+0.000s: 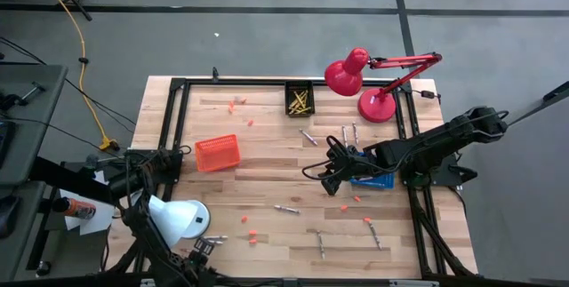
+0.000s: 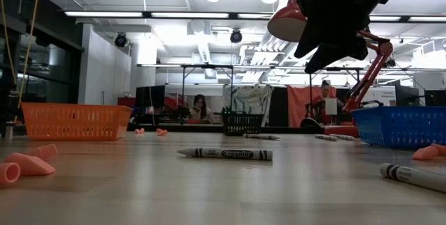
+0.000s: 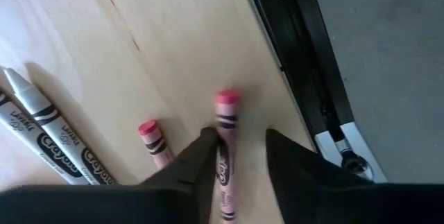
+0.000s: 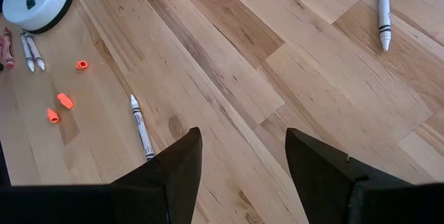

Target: Sort crayons

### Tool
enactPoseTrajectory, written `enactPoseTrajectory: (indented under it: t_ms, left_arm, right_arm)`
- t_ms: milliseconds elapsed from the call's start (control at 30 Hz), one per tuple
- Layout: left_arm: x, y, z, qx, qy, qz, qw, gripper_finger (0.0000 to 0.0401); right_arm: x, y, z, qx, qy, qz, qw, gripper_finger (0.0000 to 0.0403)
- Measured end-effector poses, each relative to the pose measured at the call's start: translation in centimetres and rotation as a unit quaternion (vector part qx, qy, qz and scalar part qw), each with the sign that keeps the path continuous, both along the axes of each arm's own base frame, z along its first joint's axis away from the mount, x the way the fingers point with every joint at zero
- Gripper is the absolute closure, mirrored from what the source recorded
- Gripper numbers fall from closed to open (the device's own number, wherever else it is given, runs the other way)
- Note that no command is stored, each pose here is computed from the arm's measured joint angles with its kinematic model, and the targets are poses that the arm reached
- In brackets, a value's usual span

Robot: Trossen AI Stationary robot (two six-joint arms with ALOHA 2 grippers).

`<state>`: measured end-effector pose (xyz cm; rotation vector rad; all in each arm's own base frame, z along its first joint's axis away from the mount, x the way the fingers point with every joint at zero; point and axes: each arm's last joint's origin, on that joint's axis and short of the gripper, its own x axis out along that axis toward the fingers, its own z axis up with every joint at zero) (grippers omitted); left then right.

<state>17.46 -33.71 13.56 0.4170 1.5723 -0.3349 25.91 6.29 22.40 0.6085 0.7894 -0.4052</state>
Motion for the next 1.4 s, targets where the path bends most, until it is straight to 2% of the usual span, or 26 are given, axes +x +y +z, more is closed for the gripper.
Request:
enactPoseTrajectory:
  t_ms: [200,567,900,1133,1400]
  left_arm:
    - [0.5,0.3,-0.1,0.001,0.0,0.008,1.0,0.039]
    - [0.8,0.5,1.0,-0.007,-0.033,0.019,0.999,0.0397]
    - [1.6,2.1,6.0,-0.058,-0.079,0.038,0.994,0.04]
    - [4.8,4.2,9.8,-0.14,-0.15,0.036,0.978,0.04]
    - [10.2,7.5,12.6,-0.213,-0.253,0.05,0.943,0.0401]
  right_arm:
    - [0.0,0.0,0.0,0.0,0.0,0.0,1.0,0.0203]
    - [0.0,0.0,0.0,-0.008,0.002,0.01,1.0,0.0203]
    - [0.0,0.0,0.0,-0.011,0.001,0.009,1.0,0.0203]
    - [0.0,0.0,0.0,-0.016,0.002,0.014,1.0,0.0203]
    - [0.0,0.0,0.0,-0.019,0.004,0.028,0.999,0.0203]
